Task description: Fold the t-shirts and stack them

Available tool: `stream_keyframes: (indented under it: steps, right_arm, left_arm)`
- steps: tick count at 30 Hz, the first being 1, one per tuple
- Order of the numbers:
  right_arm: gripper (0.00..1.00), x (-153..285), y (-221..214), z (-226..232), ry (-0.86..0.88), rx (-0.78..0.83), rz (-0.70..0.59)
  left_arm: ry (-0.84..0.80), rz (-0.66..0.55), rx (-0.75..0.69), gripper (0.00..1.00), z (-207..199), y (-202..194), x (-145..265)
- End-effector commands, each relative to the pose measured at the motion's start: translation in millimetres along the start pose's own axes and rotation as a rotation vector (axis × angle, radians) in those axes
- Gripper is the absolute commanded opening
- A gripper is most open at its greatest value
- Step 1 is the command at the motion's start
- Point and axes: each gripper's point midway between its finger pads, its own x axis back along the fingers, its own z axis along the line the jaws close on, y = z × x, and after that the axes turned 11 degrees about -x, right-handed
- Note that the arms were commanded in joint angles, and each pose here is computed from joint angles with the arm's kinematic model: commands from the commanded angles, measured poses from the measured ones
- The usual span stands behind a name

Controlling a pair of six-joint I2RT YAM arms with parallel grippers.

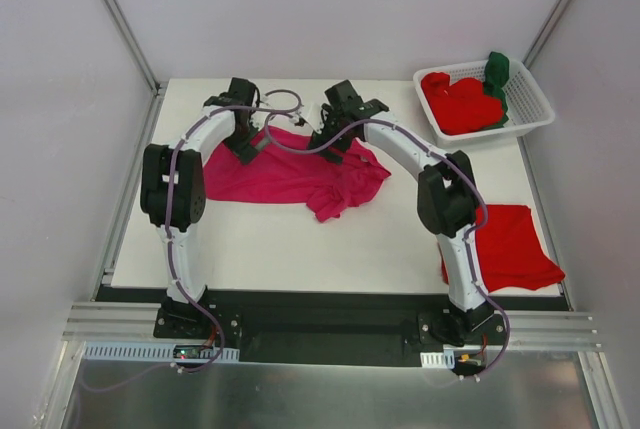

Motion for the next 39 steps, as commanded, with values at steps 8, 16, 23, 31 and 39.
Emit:
stream_keyframes:
  steps: [8,16,23,31,39]
  right_arm:
    - [0.81,-21.0,4.2,-24.3,-0.105,0.024,-0.026]
    - [0.79,-21.8,1.2,-54.3,-0.247,0.019,-0.007]
    - [0.77,-16.6,0.7,-83.9,-0.384,0.006,0.002]
    - [0.77,-5.8,8.8,-104.8,-0.429,-0.008,-0.027]
    - [0.78,2.9,18.3,-101.8,-0.34,-0.022,-0.07]
  left_arm:
    - [-0.078,0.065,0.045,0.99,-38.0,-35.5,4.8]
    - [-0.097,0.078,0.053,0.99,-44.9,-39.5,-0.1]
    - [-0.113,0.081,0.061,0.99,-50.7,-42.4,-0.1]
    - [-0.148,0.105,0.067,0.99,-65.9,-53.4,-3.3]
    - [-0.155,0.117,0.062,0.99,-70.3,-57.9,-4.4]
